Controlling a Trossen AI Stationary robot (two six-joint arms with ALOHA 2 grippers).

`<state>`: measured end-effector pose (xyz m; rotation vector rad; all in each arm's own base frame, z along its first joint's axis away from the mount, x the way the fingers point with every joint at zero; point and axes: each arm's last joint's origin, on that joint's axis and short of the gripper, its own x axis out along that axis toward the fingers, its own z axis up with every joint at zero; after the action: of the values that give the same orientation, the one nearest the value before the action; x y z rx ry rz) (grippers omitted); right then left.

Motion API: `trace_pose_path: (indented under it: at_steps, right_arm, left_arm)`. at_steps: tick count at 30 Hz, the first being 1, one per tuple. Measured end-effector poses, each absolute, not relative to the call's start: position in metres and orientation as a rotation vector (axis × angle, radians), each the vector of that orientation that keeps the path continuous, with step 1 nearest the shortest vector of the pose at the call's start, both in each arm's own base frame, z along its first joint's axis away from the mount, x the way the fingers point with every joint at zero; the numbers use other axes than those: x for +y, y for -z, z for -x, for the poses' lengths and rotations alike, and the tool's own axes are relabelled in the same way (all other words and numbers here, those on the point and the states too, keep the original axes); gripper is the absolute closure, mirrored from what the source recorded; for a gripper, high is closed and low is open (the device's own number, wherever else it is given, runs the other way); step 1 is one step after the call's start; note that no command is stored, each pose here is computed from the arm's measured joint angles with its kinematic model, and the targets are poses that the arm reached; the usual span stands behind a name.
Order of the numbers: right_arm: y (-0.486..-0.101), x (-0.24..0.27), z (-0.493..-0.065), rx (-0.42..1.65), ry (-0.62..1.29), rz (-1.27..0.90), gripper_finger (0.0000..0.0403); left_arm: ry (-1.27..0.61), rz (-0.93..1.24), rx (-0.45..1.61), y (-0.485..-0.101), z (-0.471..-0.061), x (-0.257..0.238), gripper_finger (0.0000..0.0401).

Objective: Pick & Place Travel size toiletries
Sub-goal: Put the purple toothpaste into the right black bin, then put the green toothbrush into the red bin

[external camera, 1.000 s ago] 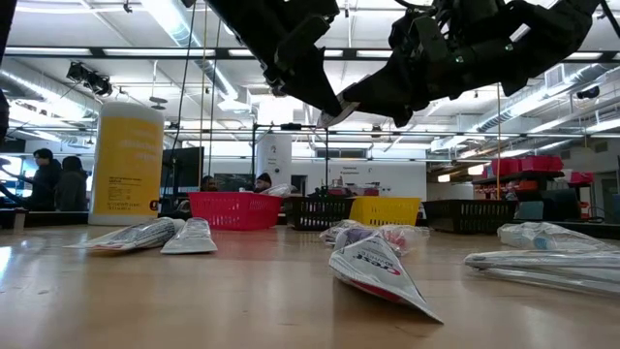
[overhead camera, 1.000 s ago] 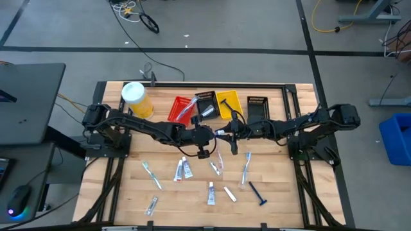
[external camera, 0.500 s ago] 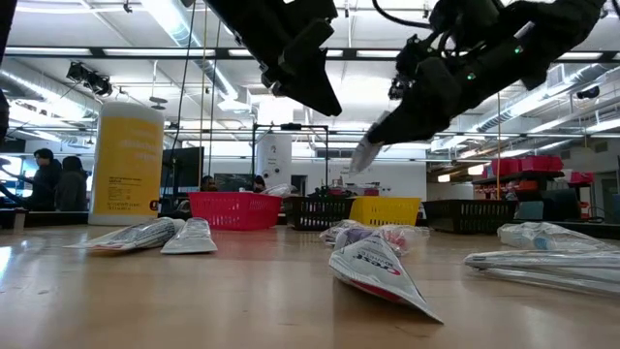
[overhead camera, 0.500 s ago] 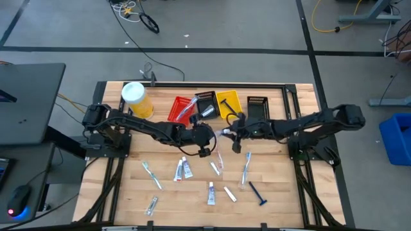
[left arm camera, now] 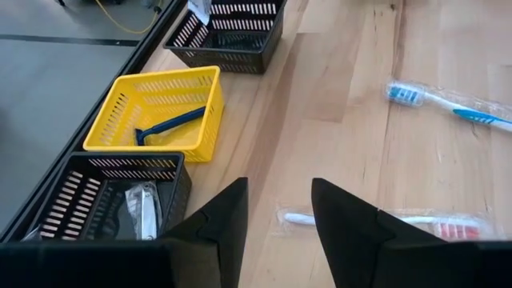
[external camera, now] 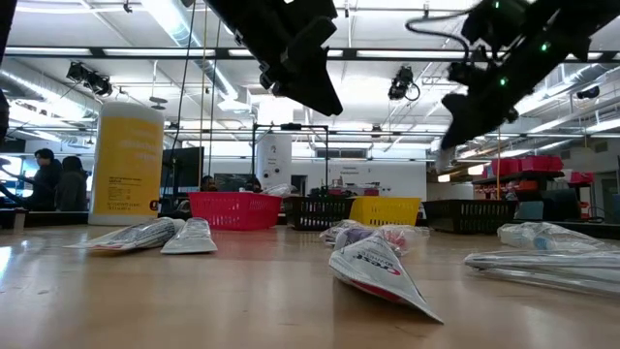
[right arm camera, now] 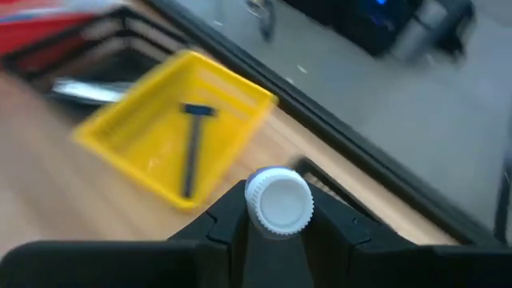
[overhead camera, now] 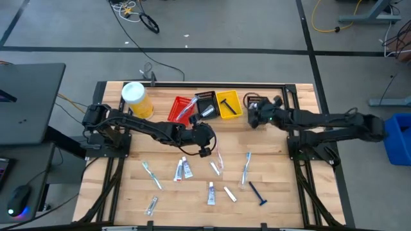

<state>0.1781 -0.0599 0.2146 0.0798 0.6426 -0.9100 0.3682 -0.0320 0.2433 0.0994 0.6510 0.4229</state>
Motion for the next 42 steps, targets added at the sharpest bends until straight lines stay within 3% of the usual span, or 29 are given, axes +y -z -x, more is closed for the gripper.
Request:
trace_pose_path:
  at_steps: [8,22,37,42]
  right_arm:
    - [-0.176,-0.086,-0.160,0.518,1.089,-0.215,0.0300]
    - [-0.127,-0.085,-0.135,0.538,1.027,-0.324,0.0290]
    - [-0.136,-0.091,-0.139,0.449,0.987,-0.277,0.0161]
    - [-0.145,-0.091,-0.147,0.427,0.870,-0.271,0.0142]
  left_arm:
    - [-0.425,-0.100,0.650,-0.243,-0.368,-0.032,0.0253]
    - [-0.435,-0.100,0.649,-0.243,-0.368,-0.031,0.0253]
    - [-0.437,-0.096,0.648,-0.243,-0.368,-0.031,0.0253]
    - [-0.441,-0.082,0.645,-0.243,-0.368,-0.031,0.0253]
